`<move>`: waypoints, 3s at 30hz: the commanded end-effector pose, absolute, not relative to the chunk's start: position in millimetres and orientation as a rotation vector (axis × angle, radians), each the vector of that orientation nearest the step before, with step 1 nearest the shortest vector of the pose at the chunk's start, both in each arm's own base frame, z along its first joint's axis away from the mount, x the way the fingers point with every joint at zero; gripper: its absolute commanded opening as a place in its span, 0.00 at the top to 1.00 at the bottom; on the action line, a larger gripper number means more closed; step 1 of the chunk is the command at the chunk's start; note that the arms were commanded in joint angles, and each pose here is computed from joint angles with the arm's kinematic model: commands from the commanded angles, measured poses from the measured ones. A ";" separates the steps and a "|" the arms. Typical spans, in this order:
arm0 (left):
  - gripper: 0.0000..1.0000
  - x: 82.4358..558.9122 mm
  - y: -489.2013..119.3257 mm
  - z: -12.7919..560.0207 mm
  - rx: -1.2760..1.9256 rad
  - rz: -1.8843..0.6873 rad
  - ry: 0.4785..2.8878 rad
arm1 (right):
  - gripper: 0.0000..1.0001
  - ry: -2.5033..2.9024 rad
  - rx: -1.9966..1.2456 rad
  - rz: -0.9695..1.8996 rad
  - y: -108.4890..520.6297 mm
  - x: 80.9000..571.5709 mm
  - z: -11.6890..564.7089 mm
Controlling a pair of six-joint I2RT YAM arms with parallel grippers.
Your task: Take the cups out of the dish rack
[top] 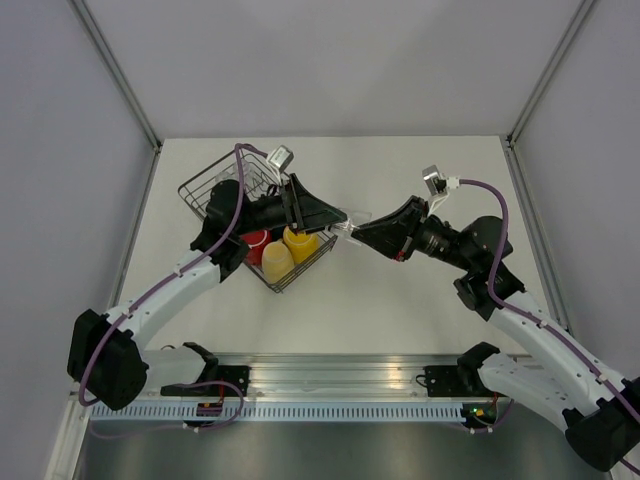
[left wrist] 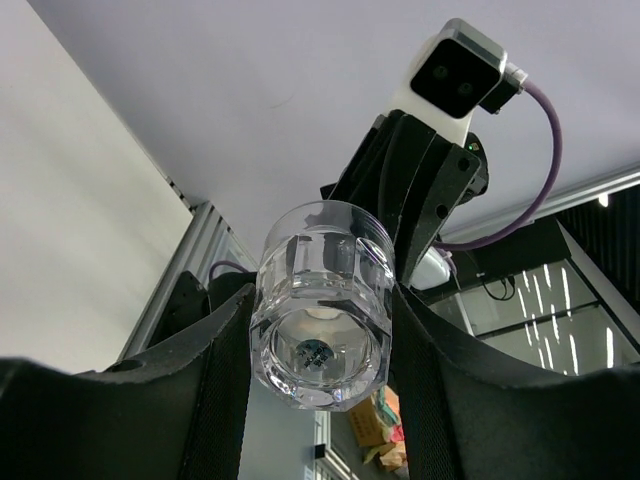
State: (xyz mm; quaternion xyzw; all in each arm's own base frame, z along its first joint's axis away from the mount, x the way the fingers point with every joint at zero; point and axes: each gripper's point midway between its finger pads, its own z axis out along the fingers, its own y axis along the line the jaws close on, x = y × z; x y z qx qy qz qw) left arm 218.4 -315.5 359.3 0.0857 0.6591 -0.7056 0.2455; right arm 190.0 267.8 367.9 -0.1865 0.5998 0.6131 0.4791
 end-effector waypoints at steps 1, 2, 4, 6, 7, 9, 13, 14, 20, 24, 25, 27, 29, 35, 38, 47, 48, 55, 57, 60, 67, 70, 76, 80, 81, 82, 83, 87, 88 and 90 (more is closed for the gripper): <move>0.98 212.0 -314.7 381.1 0.234 -1.964 1.709 | 0.90 1.379 -0.495 1.510 267.9 184.6 381.5; 0.98 212.9 -315.0 380.4 0.230 -1.962 1.711 | 0.97 1.376 -0.497 1.510 268.1 184.2 382.1; 0.98 214.6 -315.6 376.9 0.222 -1.955 1.724 | 0.99 1.374 -0.498 1.500 267.5 184.7 382.1; 0.80 217.2 -315.9 372.6 0.211 -1.937 1.737 | 1.00 1.374 -0.487 1.480 265.0 185.6 381.5; 0.67 218.1 -315.6 370.8 0.204 -1.928 1.743 | 1.00 1.367 -0.487 1.466 262.9 184.5 383.4; 0.09 222.4 -314.8 365.1 0.179 -1.886 1.769 | 1.00 1.387 -0.480 1.415 259.9 189.2 379.7; 0.00 241.4 -306.9 350.0 0.105 -1.696 1.839 | 1.00 1.437 -0.459 1.279 249.2 198.2 373.7; 0.00 249.3 -303.0 344.3 0.119 -1.598 1.842 | 1.00 1.436 -0.470 1.217 245.2 202.7 374.4; 0.00 295.7 -247.5 304.4 -0.162 -1.074 1.947 | 1.00 1.649 -0.353 0.897 213.3 236.8 341.6; 0.00 302.4 -215.6 298.6 -0.159 -0.831 1.951 | 1.00 1.850 -0.301 0.635 186.6 259.7 308.6; 0.00 297.8 -209.0 296.8 -0.148 -0.793 1.969 | 1.00 1.907 -0.307 0.589 186.7 268.0 296.0; 0.00 296.2 -196.8 297.6 -0.111 -0.703 1.975 | 1.00 1.978 -0.288 0.487 176.8 277.1 289.9; 0.00 288.5 -183.9 301.3 -0.057 -0.617 1.998 | 1.00 2.064 -0.298 0.380 172.2 290.7 274.8; 0.00 268.7 -136.1 307.4 0.013 -0.351 2.041 | 0.99 2.253 -0.342 0.160 172.2 331.2 237.7; 0.00 258.0 -115.2 309.5 0.025 -0.259 2.035 | 0.99 2.344 -0.362 0.101 170.5 356.6 217.3; 0.00 231.4 -74.4 318.1 0.008 -0.157 1.923 | 1.00 2.571 -0.425 -0.013 161.9 423.6 143.7; 0.00 230.1 -69.4 318.1 -0.005 -0.138 1.911 | 1.00 2.615 -0.439 -0.030 161.3 427.4 125.1; 0.00 230.5 -57.8 302.5 -0.031 -0.075 1.899 | 1.00 2.702 -0.458 -0.052 161.4 451.2 91.8; 0.00 232.2 -59.5 299.2 -0.028 -0.074 1.908 | 0.99 2.719 -0.467 -0.045 163.7 452.7 83.2; 0.00 235.5 -63.1 293.5 -0.019 -0.072 1.928 | 0.97 2.737 -0.476 -0.052 163.7 453.0 74.4; 0.00 235.8 -67.1 290.5 -0.019 -0.093 1.939 | 0.74 2.726 -0.477 -0.062 164.0 456.5 78.3; 0.00 235.1 -72.6 291.4 -0.016 -0.130 1.944 | 0.67 2.700 -0.460 -0.063 162.8 458.5 91.1; 0.00 239.1 -77.4 296.8 -0.063 -0.160 1.949 | 0.64 2.593 -0.395 -0.052 156.8 457.7 144.6; 0.00 247.7 -82.1 295.0 -0.131 -0.173 1.969 | 0.52 2.401 -0.321 0.043 155.7 444.1 219.1; 0.00 250.9 -83.6 293.7 -0.166 -0.179 1.974 | 0.49 2.400 -0.317 0.057 154.0 435.1 216.1; 0.00 257.4 -82.2 292.9 -0.199 -0.152 1.975 | 0.46 2.334 -0.289 0.087 156.0 437.2 230.8; 0.00 262.4 -82.8 292.9 -0.219 -0.144 1.969 | 0.34 2.250 -0.255 0.117 152.1 426.7 261.8; 0.00 289.1 -85.0 296.1 -0.285 -0.086 1.941 | 0.02 2.125 -0.216 0.184 142.6 393.6 274.3; 0.00 296.7 -81.7 294.8 -0.309 -0.049 1.943 | 0.02 2.088 -0.192 0.205 141.3 390.5 281.0; 0.00 316.4 -83.9 292.8 -0.330 -0.004 1.964 | 0.02 2.037 -0.124 0.249 133.9 372.6 291.8</move>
